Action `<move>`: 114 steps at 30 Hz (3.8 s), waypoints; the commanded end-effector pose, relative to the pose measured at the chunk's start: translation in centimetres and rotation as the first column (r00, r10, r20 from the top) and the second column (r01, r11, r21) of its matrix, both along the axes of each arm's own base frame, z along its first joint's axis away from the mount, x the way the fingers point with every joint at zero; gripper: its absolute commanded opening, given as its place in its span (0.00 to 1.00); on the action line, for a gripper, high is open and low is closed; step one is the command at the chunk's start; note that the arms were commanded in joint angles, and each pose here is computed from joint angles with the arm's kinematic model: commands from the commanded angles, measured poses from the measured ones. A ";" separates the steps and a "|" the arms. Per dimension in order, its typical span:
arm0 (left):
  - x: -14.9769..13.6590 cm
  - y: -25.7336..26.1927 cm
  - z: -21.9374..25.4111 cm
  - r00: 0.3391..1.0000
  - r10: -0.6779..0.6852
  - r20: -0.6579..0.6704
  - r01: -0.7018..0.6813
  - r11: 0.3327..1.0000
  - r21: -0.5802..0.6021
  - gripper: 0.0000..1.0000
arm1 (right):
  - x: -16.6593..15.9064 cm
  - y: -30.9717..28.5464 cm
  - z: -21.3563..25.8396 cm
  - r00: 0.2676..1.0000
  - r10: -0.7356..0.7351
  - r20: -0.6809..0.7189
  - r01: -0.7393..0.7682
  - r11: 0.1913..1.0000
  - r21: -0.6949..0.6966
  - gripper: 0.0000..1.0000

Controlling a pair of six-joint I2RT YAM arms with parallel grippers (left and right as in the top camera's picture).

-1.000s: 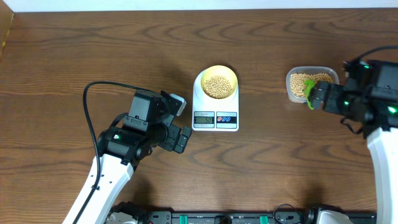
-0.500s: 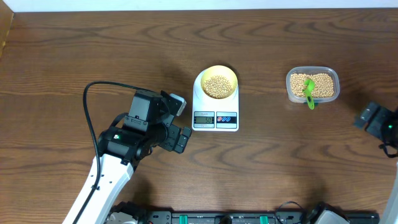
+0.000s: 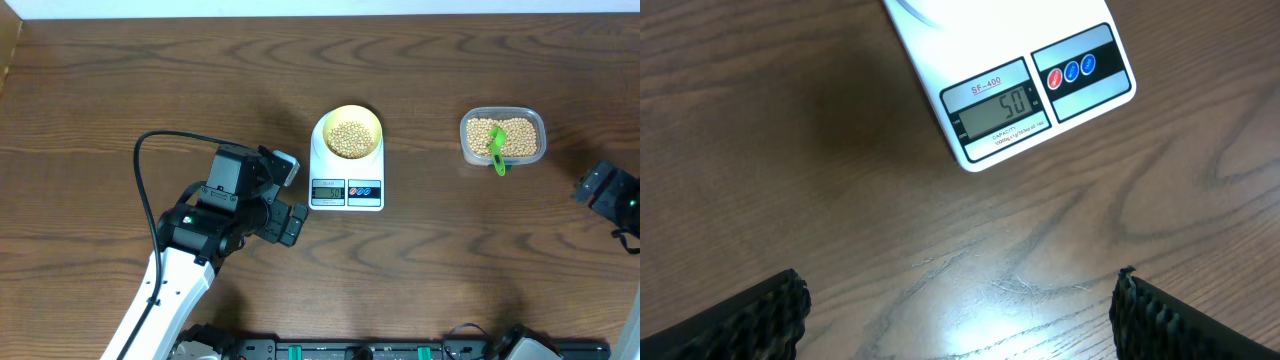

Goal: Scoop item into bowl and weigh 50g on scale

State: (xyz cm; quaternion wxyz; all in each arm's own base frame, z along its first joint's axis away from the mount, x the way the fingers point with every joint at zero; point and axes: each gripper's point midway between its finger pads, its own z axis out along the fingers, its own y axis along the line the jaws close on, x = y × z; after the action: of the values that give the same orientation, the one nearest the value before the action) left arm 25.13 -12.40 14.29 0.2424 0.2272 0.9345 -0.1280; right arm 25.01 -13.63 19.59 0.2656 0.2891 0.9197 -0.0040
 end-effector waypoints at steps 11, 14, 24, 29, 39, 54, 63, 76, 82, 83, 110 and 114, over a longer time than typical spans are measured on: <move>0.1 0.2 -0.1 1.000 0.009 0.000 -0.009 1.000 0.005 0.98 | 0.8 3.1 4.6 0.972 0.113 0.207 -0.114 0.993 -0.008 0.99; 0.1 0.2 -0.1 1.000 0.009 0.000 -0.009 1.000 0.005 0.98 | 0.5 3.3 5.8 0.962 0.121 0.247 -0.114 0.993 -0.041 0.99; 0.1 0.2 -0.1 1.000 0.009 -0.001 -0.009 1.000 0.005 0.98 | 0.6 4.0 7.4 0.938 0.149 0.312 -0.136 0.989 -0.065 0.99; 0.1 0.2 -0.1 1.000 0.009 0.000 -0.009 1.000 0.005 0.98 | 1.2 4.1 8.1 0.922 0.168 0.349 -0.151 0.986 -0.076 0.99; 0.1 0.2 -0.1 1.000 0.009 0.000 -0.009 1.000 0.005 0.98 | 1.3 5.6 7.9 0.919 0.122 0.375 -0.155 0.986 0.061 0.99; 0.1 0.2 -0.1 1.000 0.009 0.000 -0.009 1.000 0.005 0.98 | 2.1 5.2 8.9 0.899 0.143 0.415 -0.165 0.986 0.017 0.99; 0.1 0.2 -0.1 1.000 0.009 0.000 -0.009 1.000 0.005 0.98 | 2.1 6.4 9.1 0.866 0.309 0.393 -0.288 0.951 -0.113 0.99; 0.1 0.2 -0.1 1.000 0.009 0.000 -0.009 1.000 0.005 0.98 | -1.4 14.6 7.8 0.602 0.737 0.306 -0.607 0.672 -0.424 0.99; 0.1 0.2 -0.1 1.000 0.009 0.000 -0.009 1.000 0.005 0.98 | -3.3 16.7 6.5 0.502 0.788 0.356 -0.594 0.614 -0.520 0.99; 0.1 0.2 -0.1 1.000 0.009 0.000 -0.009 1.000 0.005 0.98 | -3.5 16.8 6.2 0.492 0.792 0.362 -0.587 0.609 -0.533 0.99; 0.1 0.2 -0.1 1.000 0.009 0.000 -0.009 1.000 0.005 0.98 | -2.3 18.9 1.2 0.261 0.800 0.541 -0.379 0.600 -0.705 0.99; 0.1 0.2 -0.1 1.000 0.009 0.000 -0.009 1.000 0.005 0.98 | -1.8 18.5 0.6 0.271 0.789 0.551 -0.347 0.614 -0.708 0.99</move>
State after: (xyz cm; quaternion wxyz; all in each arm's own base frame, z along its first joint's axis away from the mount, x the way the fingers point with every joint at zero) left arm 25.13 -12.40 14.30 0.2426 0.2270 0.9345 -0.1280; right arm 22.91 5.44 20.54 0.7053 -0.2011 0.6793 0.0260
